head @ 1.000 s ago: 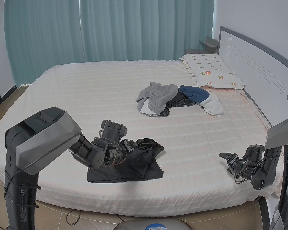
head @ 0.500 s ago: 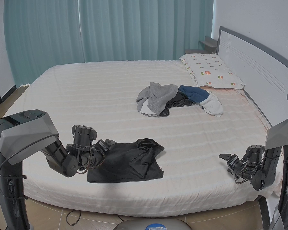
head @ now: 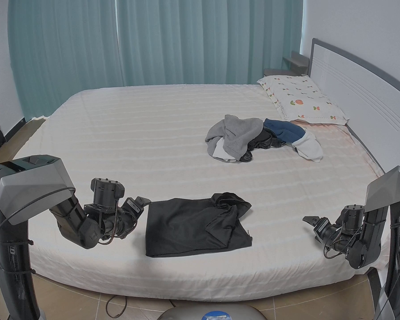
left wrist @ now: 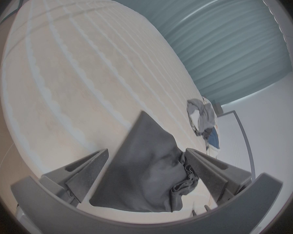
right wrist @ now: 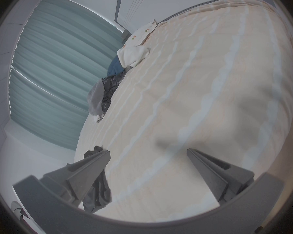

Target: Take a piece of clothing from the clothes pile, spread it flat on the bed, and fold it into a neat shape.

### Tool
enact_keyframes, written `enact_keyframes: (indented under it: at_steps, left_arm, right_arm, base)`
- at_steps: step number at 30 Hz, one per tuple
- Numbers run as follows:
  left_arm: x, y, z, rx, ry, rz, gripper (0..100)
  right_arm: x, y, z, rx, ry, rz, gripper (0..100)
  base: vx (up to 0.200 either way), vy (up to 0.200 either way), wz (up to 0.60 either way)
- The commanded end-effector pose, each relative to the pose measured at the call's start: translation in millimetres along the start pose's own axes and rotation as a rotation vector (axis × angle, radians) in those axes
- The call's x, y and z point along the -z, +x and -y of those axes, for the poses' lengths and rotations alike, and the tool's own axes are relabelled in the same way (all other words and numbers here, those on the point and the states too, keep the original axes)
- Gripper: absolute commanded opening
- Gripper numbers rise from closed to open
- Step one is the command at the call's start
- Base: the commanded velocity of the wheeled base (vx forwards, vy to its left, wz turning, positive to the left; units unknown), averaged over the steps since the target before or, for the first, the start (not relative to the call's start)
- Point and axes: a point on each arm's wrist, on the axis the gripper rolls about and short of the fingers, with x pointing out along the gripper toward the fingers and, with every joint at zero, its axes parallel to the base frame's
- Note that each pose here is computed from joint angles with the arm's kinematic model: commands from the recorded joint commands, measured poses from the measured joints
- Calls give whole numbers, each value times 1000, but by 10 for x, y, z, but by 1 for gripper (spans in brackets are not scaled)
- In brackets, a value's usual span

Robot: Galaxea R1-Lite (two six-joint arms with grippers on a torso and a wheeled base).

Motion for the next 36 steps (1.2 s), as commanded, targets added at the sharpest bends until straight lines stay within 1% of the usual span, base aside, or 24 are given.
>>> enact_keyframes:
  at_steps: [1, 5, 6, 7, 9, 10, 11, 13, 14, 15, 16, 17, 19, 22, 23, 24, 27, 30, 32, 33, 34, 36]
  left_arm:
    - [-34, -4, -29, -8, -15, 6, 100]
    - [-35, 7, -39, -10, -16, 7, 100]
    - [-35, 7, -39, -10, -16, 7, 100]
    - [-34, 11, -41, -10, -17, 8, 100]
    - [-34, 11, -41, -10, -17, 8, 100]
    - [-32, 9, -45, -12, -17, 7, 100]
    - [-32, 9, -45, -12, -17, 7, 100]
    - [-33, 13, -44, -8, -19, 9, 100]
    - [-33, 16, -45, -6, -18, 10, 100]
    - [-35, 18, -42, 2, -18, 14, 100]
    - [-34, 15, -43, 7, -18, 17, 100]
    - [-34, 15, -43, 7, -18, 17, 100]
    - [-18, 6, -50, 26, -8, 30, 100]
    - [-3, -8, -65, 48, -3, 42, 100]
    - [-3, -8, -65, 48, -3, 42, 100]
    - [7, -14, -83, 49, -3, 40, 100]
    - [5, -13, -80, 50, -3, 41, 100]
    - [7, -14, -83, 49, -3, 40, 100]
    - [7, -14, -83, 49, -3, 40, 100]
    - [7, -14, -83, 49, -3, 40, 100]
    - [7, -14, -83, 49, -3, 40, 100]
    - [8, -14, -85, 47, -3, 40, 100]
  right_arm:
    - [23, -2, 10, 5, 0, -8, 100]
    - [28, -10, 1, 4, -2, -9, 100]
    - [52, -27, -12, 5, -5, -19, 100]
    - [134, -71, -50, 5, -19, -39, 100]
    - [154, -74, -66, 3, -28, -38, 100]
    - [192, -81, -104, 4, -50, -19, 100]
    - [192, -81, -104, 4, -50, -19, 100]
    - [303, -87, -204, 23, -115, 13, 100]
    - [326, -89, -229, 24, -126, 16, 100]
    - [408, -98, -309, 24, -155, 26, 100]
    - [471, -105, -367, 19, -172, 28, 100]
    - [471, -105, -367, 19, -172, 28, 100]
    - [671, -102, -532, -5, -236, 18, 100]
    - [766, -37, -722, -20, -353, 2, 100]
    - [766, -37, -722, -20, -353, 2, 100]
    - [805, 36, -879, -15, -387, 0, 100]
    - [829, 192, -1181, -21, -407, 14, 100]
    - [883, 277, -1425, -40, -425, -6, 100]
    - [927, 344, -1526, -50, -434, -17, 100]
    - [927, 344, -1526, -50, -434, -17, 100]
    - [1000, 386, -1589, -53, -446, -36, 100]
    - [1048, 417, -1625, -48, -461, -50, 100]
  base:
    - [0, 200, 0]
    - [0, 200, 0]
    - [0, 0, 0]
    - [0, 0, 0]
    - [0, 0, 0]
    - [0, 0, 0]
    - [0, 0, 0]
    - [0, 0, 0]
    - [0, 0, 0]
    - [0, 0, 0]
    - [0, 0, 0]
    - [0, 0, 0]
    - [0, 0, 0]
    - [0, 0, 0]
    - [0, 0, 0]
    - [0, 0, 0]
    - [0, 0, 0]
    - [0, 0, 0]
    - [0, 0, 0]
    - [0, 0, 0]
    - [0, 0, 0]
    - [0, 0, 0]
